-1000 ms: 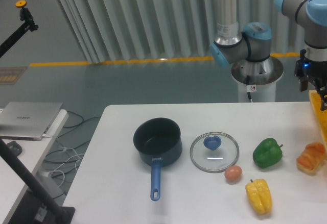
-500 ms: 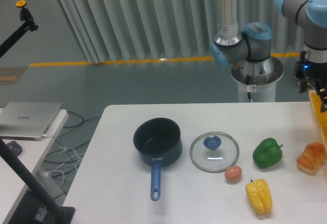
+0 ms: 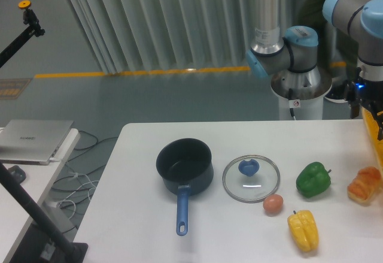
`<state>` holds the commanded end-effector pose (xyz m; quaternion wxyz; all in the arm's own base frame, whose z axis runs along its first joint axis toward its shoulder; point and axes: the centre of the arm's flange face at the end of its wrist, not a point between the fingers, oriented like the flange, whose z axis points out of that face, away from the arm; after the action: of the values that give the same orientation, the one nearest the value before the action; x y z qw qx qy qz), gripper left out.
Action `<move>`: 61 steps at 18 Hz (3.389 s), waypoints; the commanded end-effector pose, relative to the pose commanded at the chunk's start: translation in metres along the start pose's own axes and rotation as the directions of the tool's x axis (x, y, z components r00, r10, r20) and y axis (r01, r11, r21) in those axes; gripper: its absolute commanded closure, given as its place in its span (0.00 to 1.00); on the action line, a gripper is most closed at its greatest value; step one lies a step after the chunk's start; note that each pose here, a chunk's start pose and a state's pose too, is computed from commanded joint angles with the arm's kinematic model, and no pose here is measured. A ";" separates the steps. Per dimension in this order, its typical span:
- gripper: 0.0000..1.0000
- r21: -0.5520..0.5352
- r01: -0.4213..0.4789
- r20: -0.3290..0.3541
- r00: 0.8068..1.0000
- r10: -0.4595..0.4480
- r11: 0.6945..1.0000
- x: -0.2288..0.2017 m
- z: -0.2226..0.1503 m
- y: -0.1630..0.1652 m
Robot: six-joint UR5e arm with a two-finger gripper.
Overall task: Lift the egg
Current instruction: 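Move the gripper over the green pepper and lower it, then shift the open gripper toward the brown egg beside the glass lid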
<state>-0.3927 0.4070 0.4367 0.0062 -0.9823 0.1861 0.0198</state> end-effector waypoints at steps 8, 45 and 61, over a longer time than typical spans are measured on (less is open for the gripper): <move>0.00 0.002 0.043 0.023 0.999 -0.043 0.999 0.002 0.021 -0.050; 0.02 -0.045 0.668 -0.029 0.742 -0.669 0.743 0.049 0.125 -0.180; 0.02 -0.037 0.676 -0.024 0.735 -0.677 0.736 0.062 0.155 -0.220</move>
<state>-0.2607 0.5924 0.2806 -0.0030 -0.9830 -0.1838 0.0011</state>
